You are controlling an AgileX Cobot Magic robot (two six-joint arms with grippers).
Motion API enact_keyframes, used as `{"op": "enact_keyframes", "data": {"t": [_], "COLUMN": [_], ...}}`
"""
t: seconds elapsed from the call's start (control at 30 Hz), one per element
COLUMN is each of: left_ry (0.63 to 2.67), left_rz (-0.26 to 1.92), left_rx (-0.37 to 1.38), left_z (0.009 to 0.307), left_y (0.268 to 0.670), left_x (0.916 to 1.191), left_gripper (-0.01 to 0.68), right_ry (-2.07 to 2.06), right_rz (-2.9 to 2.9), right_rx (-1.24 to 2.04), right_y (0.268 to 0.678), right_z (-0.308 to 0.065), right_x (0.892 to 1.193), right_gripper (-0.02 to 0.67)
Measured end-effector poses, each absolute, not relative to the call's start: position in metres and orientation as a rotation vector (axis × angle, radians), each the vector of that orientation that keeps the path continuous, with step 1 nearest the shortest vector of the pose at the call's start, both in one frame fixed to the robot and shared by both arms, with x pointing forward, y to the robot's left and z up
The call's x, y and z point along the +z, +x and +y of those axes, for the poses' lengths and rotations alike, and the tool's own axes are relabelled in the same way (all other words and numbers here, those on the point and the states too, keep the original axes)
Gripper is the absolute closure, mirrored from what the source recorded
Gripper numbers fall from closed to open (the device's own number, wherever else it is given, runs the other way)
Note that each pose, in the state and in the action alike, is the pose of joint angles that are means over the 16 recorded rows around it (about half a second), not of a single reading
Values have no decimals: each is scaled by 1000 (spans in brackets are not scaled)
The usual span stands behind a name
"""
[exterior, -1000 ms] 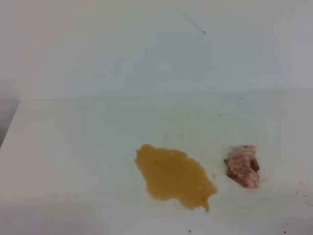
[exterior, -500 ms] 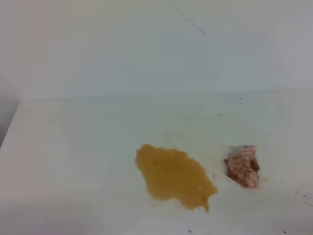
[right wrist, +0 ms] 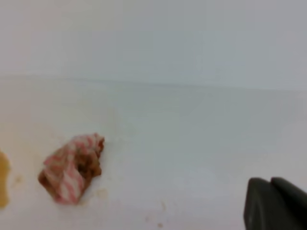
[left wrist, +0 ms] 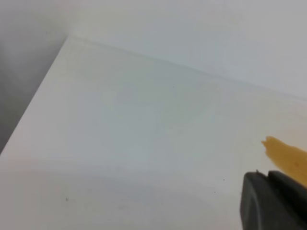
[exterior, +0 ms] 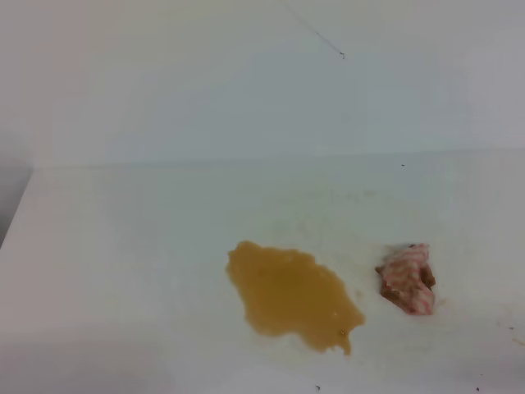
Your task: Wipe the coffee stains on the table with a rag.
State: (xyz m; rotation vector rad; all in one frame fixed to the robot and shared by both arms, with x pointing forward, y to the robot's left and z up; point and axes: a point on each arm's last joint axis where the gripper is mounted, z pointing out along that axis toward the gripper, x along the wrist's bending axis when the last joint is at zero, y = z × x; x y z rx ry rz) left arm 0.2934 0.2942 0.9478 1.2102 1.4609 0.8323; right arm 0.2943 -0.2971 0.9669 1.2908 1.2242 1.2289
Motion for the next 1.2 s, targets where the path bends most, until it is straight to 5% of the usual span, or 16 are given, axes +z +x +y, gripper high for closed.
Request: {"op": "enact_keyframes", "data": {"t": [0.6,1.2], "left_ry": [1210,1210], "left_rz": [1461,1461], "left_rx": [832,832], "left_z": [294,294], "left_y": [293,293], "left_x": [948,948], "left_gripper": [673,673], "right_ry": [1169,500], "right_rz": [464,449], "right_rx": [1624,1373], "right_y": [280,229], "right_z": [-320,-304], "right_x": [1023,1166], "right_gripper": [652,652]}}
